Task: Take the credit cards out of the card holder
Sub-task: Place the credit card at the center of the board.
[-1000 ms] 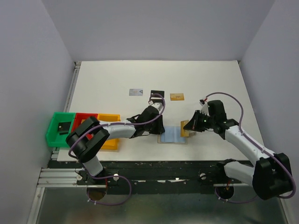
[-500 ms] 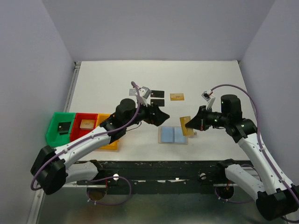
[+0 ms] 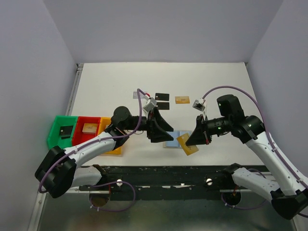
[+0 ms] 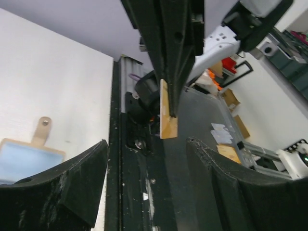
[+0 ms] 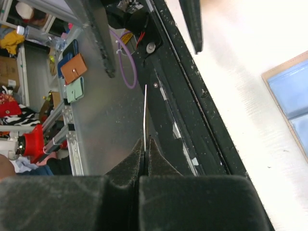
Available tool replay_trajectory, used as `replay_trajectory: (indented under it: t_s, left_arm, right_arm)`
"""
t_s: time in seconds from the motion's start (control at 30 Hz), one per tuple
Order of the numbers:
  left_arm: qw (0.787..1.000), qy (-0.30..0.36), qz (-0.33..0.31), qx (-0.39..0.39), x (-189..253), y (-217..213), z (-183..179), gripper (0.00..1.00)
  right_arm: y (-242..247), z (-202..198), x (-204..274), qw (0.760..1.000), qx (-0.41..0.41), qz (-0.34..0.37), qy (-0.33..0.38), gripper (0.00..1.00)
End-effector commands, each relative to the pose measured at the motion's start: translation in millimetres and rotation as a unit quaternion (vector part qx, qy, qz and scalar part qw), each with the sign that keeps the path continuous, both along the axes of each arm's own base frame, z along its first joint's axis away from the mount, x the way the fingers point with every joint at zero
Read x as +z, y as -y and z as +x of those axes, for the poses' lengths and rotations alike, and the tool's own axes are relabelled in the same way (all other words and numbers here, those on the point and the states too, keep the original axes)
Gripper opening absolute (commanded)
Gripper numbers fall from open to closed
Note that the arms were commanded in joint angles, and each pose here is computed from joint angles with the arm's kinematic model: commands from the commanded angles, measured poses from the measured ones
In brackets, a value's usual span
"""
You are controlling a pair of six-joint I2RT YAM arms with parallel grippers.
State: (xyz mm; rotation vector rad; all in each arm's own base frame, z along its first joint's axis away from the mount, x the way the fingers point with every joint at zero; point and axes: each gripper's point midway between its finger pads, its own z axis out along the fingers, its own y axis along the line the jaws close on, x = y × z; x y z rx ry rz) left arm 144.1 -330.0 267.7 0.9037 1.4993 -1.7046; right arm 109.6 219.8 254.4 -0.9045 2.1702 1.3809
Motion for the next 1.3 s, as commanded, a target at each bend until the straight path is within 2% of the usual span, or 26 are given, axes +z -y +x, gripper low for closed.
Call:
replay_trajectory:
  t_s: [0.0, 0.17, 0.47, 0.83, 1.0, 1.03, 1.1, 1.13, 1.2, 1.27]
  left_arm:
    - [0.994, 0.036, -0.041, -0.089, 21, -8, -31, 0.74]
    - [0.993, 0.033, -0.037, -0.110, 22, -5, -36, 0.70]
    - [0.991, 0.032, 0.001, -0.128, 10, 12, -41, 0.55]
    - [0.988, 0.027, 0.014, -0.149, 7, 21, -47, 0.22]
    - [0.988, 0.025, 0.016, -0.154, 5, 23, -49, 0.00]
    - [0.988, 0.024, 0.016, -0.153, 5, 23, -48, 0.00]
    - [0.990, 0.018, 0.021, -0.138, 2, 25, -43, 0.00]
    - [0.992, 0.016, 0.024, -0.119, -2, 26, -38, 0.00]
    - [0.998, 0.003, 0.033, -0.059, -7, 29, -17, 0.00]
    - [0.999, -0.023, 0.043, 0.013, -14, 30, 11, 0.00]
  right_arm:
    - [2, -12, 5, 1.000, 0.024, -0.008, -0.001, 0.00]
    - [0, -11, 4, 1.000, 0.025, -0.014, 0.001, 0.00]
    - [-6, -11, 9, 0.999, 0.029, -0.016, 0.009, 0.00]
    - [-8, -10, 9, 0.999, 0.034, -0.024, 0.015, 0.00]
    - [-8, -11, 8, 0.999, 0.037, -0.025, 0.016, 0.00]
    - [-7, -10, 7, 0.999, 0.034, -0.027, 0.017, 0.01]
    - [-3, 2, 3, 0.998, -0.005, -0.053, 0.030, 0.41]
    - [3, 13, 2, 0.995, -0.047, -0.073, 0.043, 0.56]
    - [16, 36, 8, 0.984, -0.133, -0.093, 0.079, 0.71]
    - [31, 54, 24, 0.965, -0.214, -0.088, 0.123, 0.76]
